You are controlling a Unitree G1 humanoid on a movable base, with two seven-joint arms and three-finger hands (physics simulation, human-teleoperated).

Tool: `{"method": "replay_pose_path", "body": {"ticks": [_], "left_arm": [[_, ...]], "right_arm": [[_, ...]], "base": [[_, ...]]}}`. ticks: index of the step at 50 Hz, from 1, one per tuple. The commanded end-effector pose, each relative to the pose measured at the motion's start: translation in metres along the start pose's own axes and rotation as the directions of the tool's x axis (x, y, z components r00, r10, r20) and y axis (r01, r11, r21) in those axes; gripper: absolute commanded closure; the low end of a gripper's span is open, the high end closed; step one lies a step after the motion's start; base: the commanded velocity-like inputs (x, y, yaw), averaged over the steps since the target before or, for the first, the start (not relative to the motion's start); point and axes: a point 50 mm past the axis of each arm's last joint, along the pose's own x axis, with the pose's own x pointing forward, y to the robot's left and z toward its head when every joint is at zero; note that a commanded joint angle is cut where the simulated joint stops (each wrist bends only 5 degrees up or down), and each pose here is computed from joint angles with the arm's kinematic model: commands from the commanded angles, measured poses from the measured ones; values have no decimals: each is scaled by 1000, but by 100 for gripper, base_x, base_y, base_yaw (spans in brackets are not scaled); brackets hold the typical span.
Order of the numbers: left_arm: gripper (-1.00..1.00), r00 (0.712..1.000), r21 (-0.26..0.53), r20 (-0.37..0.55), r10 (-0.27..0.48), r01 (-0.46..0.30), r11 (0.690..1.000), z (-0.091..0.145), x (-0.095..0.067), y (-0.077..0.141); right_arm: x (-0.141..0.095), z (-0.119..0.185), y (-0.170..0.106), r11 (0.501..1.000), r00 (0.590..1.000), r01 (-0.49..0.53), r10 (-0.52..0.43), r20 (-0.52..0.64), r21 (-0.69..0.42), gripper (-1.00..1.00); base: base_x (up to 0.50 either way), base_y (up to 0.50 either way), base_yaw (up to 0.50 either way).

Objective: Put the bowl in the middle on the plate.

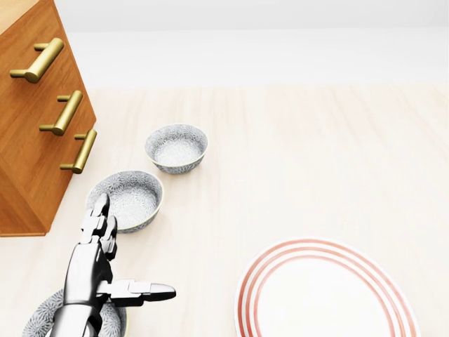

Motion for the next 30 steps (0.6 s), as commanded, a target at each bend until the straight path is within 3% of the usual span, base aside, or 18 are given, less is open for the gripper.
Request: {"method": "replay_pose_path", "body": {"ticks": [1,6,7,15,19,21,25,27,30], "left_arm": [[-100,1000,0,-25,0,0,1000,-5,1,0],[-100,1000,5,-4,0,0,1000,-1,0,0],[-100,1000,49,-5,4,-4,999,-1,0,-1],[-100,1000,96,18,3,-5,995,4,0,-3],[-100,989,149,147,-19,-3,989,40,2,-8],[-100,980,242,198,-23,-26,970,59,7,-6],[-100,973,323,230,-33,-44,945,77,17,-2],[-100,968,399,246,-57,-47,916,87,23,-1],[-100,964,440,251,-90,-30,897,96,28,-3]], "right_arm": [[-1,-3,0,1000,1000,8,-8,-13,-7,-100],[0,-3,1,1000,1000,-1,1,-12,1,-100],[-1,2,0,1000,1000,-7,7,10,9,-100],[-1,0,1,1000,1000,-4,4,2,0,-100],[-1,-4,1,1000,1000,-7,7,-18,-1,-100],[-1,-3,1,1000,1000,-7,7,-13,-3,-100],[-1,-3,2,1000,1000,-8,8,-11,-5,-100],[-1,-3,2,1000,1000,-9,9,-14,-6,-100],[-2,0,2,1000,1000,-9,9,0,-4,-100]], "base": [[0,0,0],[0,0,0],[0,0,0],[0,0,0],[0,0,0],[0,0,0],[0,0,0],[0,0,0],[0,0,0]]}}
